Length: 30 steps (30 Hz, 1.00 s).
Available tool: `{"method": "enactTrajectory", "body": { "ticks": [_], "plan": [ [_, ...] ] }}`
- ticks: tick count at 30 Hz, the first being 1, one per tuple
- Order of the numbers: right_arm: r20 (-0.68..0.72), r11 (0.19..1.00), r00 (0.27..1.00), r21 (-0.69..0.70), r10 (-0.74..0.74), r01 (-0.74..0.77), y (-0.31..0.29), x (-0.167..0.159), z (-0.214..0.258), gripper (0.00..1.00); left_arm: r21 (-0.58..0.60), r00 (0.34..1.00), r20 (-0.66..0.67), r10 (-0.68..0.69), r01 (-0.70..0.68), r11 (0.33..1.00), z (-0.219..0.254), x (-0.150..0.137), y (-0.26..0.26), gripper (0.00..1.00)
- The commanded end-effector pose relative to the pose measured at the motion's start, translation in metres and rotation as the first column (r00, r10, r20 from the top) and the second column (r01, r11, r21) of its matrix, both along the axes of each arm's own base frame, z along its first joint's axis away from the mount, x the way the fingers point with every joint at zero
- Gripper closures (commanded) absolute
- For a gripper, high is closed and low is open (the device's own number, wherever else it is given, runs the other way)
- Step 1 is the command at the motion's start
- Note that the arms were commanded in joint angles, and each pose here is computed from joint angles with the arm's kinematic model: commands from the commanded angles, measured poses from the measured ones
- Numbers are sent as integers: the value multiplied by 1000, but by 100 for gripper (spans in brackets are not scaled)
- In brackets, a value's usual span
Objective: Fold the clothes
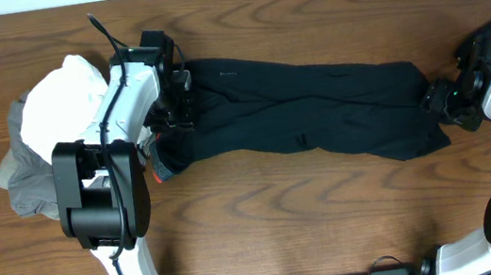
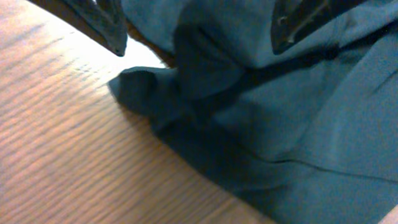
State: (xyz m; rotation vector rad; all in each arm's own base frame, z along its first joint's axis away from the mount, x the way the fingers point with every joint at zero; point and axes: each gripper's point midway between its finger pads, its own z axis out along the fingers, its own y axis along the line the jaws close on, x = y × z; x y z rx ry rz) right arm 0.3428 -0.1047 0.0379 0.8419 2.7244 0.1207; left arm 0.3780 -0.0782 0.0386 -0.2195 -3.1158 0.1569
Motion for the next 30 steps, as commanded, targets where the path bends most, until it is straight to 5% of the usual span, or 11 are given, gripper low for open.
{"method": "enactTrajectory", "body": {
  "ticks": [1, 5, 9, 19, 27, 28, 30],
  "plan": [
    [10, 999, 1000, 50, -2, 2, 7, 1, 2, 36, 49, 1000, 2, 9, -9, 999, -7, 0, 10, 51],
    [1, 997, 1000, 72, 6, -6, 12, -3, -1, 61, 56, 999, -40, 8, -6, 998, -10, -12, 11, 91],
    [-15, 997, 1000, 75, 0, 1, 10, -8, 0, 98, 62, 997, -70, 21, -17, 998, -8, -19, 13, 94],
    [80, 949, 961, -155, -266, 276, -91, -47, 105, 99, 72, 991, -131, 21, -12, 997, 6, -37, 16, 94],
    [133, 900, 931, -243, -339, 363, -108, -81, 148, 92, 80, 984, -176, 22, -8, 997, 12, -50, 18, 94],
    [120, 899, 932, -246, -342, 361, -107, -84, 147, 89, 82, 982, -189, 23, -7, 997, 12, -53, 18, 91],
    [108, 901, 933, -241, -343, 360, -105, -86, 145, 58, 85, 978, -208, 24, -6, 996, 13, -58, 19, 79]
  ]
}}
